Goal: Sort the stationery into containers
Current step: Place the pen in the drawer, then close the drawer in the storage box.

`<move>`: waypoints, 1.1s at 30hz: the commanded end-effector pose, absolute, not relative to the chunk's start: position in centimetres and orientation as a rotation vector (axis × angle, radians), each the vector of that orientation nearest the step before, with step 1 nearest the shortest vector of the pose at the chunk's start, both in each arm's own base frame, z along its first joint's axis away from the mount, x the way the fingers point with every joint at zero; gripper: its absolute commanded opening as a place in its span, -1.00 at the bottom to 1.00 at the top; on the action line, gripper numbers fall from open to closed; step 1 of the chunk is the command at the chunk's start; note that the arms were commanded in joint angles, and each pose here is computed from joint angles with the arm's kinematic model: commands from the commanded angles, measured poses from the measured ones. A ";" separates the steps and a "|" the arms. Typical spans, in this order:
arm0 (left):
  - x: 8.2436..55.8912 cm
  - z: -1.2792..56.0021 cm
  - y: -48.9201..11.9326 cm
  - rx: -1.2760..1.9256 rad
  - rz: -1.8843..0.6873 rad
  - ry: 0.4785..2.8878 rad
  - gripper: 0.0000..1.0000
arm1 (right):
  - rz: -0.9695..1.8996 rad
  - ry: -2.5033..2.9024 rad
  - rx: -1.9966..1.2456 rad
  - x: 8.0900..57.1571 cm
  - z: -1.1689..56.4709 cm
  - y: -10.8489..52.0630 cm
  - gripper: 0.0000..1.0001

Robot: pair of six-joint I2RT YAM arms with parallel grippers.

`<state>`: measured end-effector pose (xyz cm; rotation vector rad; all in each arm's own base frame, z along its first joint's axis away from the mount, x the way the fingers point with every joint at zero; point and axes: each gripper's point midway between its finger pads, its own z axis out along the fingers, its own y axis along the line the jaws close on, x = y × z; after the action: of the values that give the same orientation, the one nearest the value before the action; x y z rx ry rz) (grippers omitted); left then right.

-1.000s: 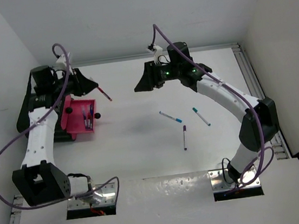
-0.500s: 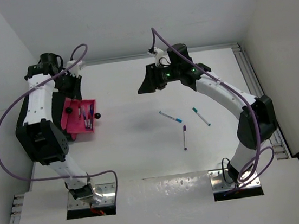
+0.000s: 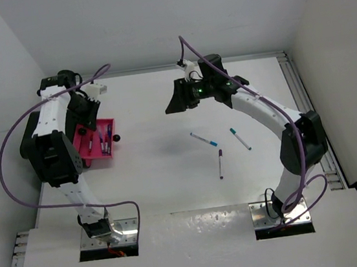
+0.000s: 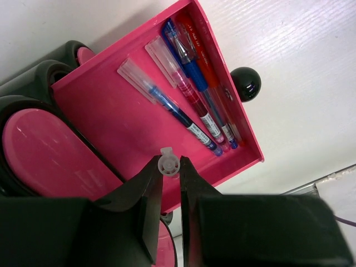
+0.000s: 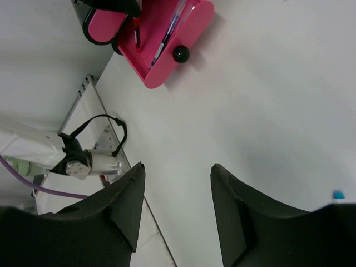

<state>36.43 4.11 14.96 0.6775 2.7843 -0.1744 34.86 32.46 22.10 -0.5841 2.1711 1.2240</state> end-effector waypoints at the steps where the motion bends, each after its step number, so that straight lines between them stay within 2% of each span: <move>1: 36.6 15.3 4.2 0.681 -0.170 2.771 -0.63 | 1.219 2.155 -0.597 35.5 21.9 32.4 0.00; 3: 36.8 15.5 4.1 0.680 -0.171 2.761 -0.48 | 1.217 2.159 -0.595 35.6 21.7 32.5 0.01; 4: 36.9 15.6 4.1 0.682 -0.170 2.756 -0.30 | 1.218 2.156 -0.594 35.6 21.8 32.5 0.01; 6: 37.4 16.6 4.0 0.679 -0.169 2.726 -0.13 | 1.221 2.159 -0.590 35.7 21.8 32.6 0.01; 13: 39.2 22.4 2.1 0.671 -0.218 2.539 -0.07 | 1.204 2.170 -0.536 36.9 21.6 33.0 -0.06; 16: 39.9 26.1 2.1 0.601 -0.217 2.396 -0.13 | 1.175 2.178 -0.497 37.6 21.1 33.6 -0.17; 19: 40.3 28.9 4.5 0.452 -0.091 2.295 -0.31 | 1.165 2.197 -0.416 38.6 20.1 34.8 -0.35; 21: 40.2 30.0 6.0 0.376 -0.021 2.253 -0.54 | 1.182 2.196 -0.370 39.3 19.7 35.9 -0.46; 23: 39.5 28.8 8.3 0.292 0.037 2.293 -0.81 | 1.208 2.224 -0.299 40.0 18.5 37.6 -0.61; 25: 38.7 27.7 10.2 0.225 0.054 2.338 -0.96 | 1.267 2.244 -0.234 40.6 17.6 39.6 -0.71; 29: 37.2 25.8 13.2 0.118 0.052 2.399 -1.00 | 1.355 2.286 -0.122 40.7 15.7 43.4 -0.82; 33: 36.5 24.4 13.6 0.098 0.031 2.430 -1.00 | 1.404 2.298 -0.073 40.9 13.9 45.9 -0.90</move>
<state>36.38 13.45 24.39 0.1162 2.4443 0.0349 39.50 43.36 10.45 -0.1426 2.4144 1.3029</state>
